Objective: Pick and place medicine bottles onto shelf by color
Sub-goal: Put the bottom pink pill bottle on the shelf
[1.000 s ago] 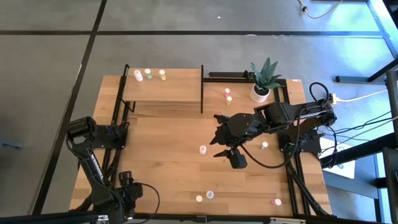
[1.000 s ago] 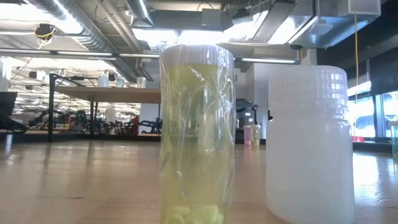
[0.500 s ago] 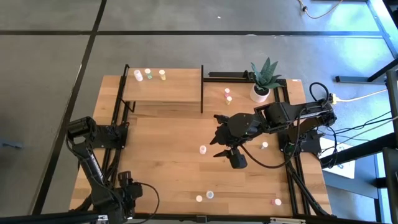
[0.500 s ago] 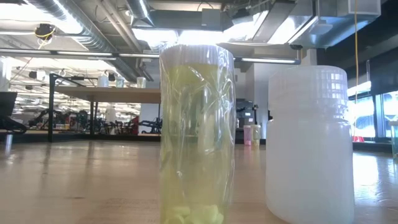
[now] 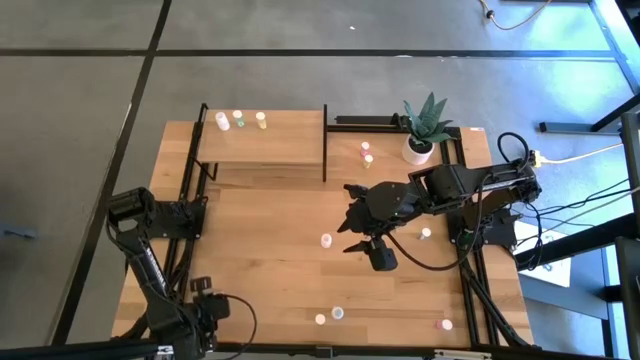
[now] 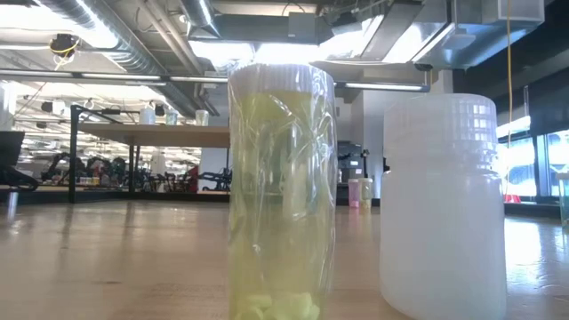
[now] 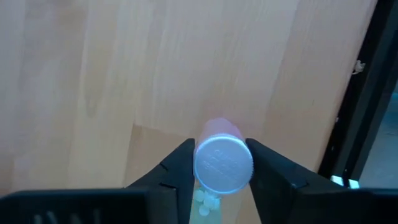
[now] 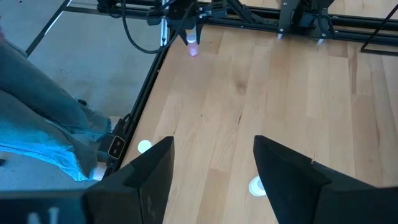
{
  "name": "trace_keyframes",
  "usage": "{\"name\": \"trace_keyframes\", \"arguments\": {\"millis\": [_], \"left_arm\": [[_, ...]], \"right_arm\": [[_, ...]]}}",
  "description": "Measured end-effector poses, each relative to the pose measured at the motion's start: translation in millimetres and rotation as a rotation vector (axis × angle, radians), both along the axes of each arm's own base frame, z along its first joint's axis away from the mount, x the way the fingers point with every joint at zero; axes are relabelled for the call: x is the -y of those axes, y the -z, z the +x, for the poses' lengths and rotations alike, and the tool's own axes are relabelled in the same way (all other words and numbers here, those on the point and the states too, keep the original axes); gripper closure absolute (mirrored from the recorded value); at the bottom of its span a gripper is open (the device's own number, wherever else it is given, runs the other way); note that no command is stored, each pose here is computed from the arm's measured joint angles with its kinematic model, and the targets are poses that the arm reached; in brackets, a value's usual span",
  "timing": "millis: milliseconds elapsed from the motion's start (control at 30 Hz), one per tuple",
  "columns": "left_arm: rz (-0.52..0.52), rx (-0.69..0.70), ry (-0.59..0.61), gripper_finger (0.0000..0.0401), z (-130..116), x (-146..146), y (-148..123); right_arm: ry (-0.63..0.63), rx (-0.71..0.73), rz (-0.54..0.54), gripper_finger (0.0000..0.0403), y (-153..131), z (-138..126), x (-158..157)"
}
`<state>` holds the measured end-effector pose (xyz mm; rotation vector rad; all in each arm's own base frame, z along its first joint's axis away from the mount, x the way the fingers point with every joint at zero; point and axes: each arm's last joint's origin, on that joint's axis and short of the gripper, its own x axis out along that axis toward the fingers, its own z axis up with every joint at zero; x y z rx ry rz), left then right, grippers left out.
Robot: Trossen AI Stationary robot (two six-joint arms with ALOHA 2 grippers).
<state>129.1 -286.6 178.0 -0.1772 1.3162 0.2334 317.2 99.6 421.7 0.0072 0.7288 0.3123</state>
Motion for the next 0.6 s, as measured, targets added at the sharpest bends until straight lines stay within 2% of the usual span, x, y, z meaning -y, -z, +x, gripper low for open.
{"name": "trace_keyframes", "arguments": {"millis": [133, 333, 600], "left_arm": [[-0.021, 0.010, 0.000, 0.0304, 1, 2, 0], [-0.043, 0.016, -0.036, 0.0307, 1, 2, -2], [-0.138, 0.066, -0.147, 0.0309, 11, -14, -31]], "right_arm": [[0.000, 0.000, 0.000, 0.0180, 0, 0, 0], [0.000, 0.000, 0.000, 0.0180, 0, 0, 0], [0.000, 0.000, 0.000, 0.0180, 0, 0, 0]]}}
